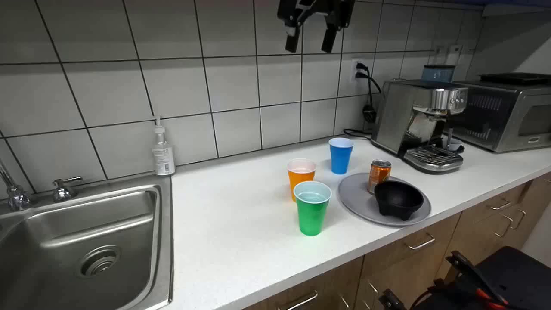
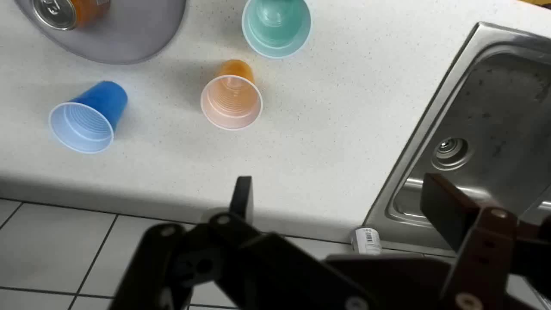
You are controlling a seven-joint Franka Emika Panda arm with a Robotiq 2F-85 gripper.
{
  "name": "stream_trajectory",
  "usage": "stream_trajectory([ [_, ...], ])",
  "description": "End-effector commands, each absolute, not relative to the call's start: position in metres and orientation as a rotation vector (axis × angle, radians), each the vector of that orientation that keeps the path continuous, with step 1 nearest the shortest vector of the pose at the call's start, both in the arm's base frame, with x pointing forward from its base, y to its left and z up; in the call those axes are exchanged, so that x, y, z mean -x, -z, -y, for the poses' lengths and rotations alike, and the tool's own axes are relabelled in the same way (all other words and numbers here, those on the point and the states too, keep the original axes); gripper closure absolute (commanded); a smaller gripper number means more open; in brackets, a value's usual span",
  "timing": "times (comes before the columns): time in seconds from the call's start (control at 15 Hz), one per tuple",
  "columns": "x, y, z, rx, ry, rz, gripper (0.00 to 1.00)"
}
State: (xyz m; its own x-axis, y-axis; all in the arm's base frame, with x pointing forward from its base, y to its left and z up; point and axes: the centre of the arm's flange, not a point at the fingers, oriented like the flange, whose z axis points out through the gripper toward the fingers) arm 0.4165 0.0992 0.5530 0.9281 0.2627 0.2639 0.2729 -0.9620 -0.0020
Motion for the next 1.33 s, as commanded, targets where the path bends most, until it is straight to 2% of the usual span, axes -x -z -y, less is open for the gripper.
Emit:
stream_trajectory([
  [0.0, -0.416, -0.553, -0.099, 3.047, 0.409, 0.423, 0.00],
  [0.73, -0.413, -0.513, -0.096, 3.082, 0.549, 0.398, 0.00],
  [1.27, -0.398, -0.460, -0.089, 3.130, 0.512, 0.334, 0.00],
])
